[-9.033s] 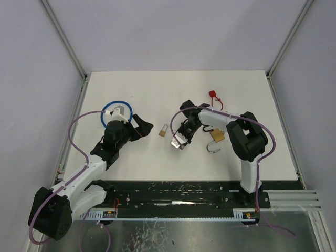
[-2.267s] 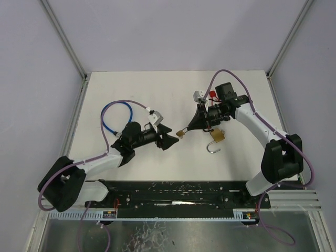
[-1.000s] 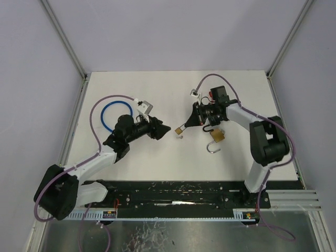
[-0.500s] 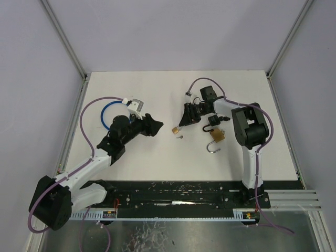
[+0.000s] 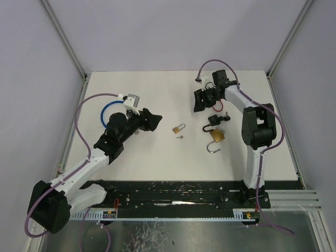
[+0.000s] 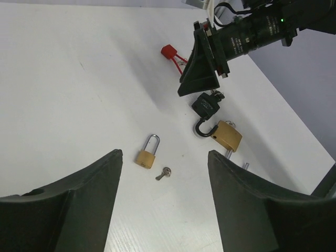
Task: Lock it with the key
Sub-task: Place the lock at the center of the board, then pick up the lock from the center of the board.
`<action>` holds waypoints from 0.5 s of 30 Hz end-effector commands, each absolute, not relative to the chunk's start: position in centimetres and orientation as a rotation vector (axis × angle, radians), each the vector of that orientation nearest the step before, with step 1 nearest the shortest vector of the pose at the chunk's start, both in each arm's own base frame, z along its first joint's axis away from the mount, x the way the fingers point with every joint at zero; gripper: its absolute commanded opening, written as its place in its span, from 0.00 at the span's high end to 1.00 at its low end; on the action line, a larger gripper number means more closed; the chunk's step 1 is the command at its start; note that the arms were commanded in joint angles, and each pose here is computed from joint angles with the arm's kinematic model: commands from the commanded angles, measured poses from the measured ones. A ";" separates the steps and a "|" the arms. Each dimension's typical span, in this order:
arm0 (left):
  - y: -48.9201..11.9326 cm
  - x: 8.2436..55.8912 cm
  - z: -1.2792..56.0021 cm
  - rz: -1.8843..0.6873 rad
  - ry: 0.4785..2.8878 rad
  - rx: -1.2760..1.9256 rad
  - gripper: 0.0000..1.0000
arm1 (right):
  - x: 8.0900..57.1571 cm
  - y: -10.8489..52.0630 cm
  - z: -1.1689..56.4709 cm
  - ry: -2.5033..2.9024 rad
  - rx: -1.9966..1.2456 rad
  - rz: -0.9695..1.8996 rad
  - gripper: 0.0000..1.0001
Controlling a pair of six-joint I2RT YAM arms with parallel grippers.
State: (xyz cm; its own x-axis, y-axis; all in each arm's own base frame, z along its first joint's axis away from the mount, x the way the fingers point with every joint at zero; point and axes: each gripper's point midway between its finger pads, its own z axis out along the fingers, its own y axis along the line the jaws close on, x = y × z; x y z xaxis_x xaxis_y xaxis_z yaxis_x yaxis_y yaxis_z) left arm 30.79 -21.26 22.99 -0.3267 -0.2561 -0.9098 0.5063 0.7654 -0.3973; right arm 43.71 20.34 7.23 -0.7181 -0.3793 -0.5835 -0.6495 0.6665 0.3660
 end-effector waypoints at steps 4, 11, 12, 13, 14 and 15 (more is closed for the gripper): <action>-20.1 32.0 25.6 -0.790 1.658 0.042 0.18 | 50.0 12.4 9.2 2.414 -0.677 0.242 0.36; -20.6 31.9 25.0 -0.840 1.659 0.029 0.15 | 51.6 10.7 6.9 2.501 -0.595 0.116 0.37; -20.6 32.0 24.8 -0.837 1.666 0.030 0.15 | 51.8 10.6 6.7 2.501 -0.586 0.107 0.38; -20.6 32.0 24.8 -0.836 1.668 0.034 0.15 | 52.0 10.5 6.5 2.504 -0.579 0.097 0.38; -20.7 32.0 24.9 -0.839 1.666 0.038 0.15 | 52.1 10.4 6.2 2.509 -0.575 0.090 0.39; -20.7 31.9 24.9 -0.841 1.667 0.038 0.15 | 52.2 10.3 6.0 2.514 -0.571 0.086 0.39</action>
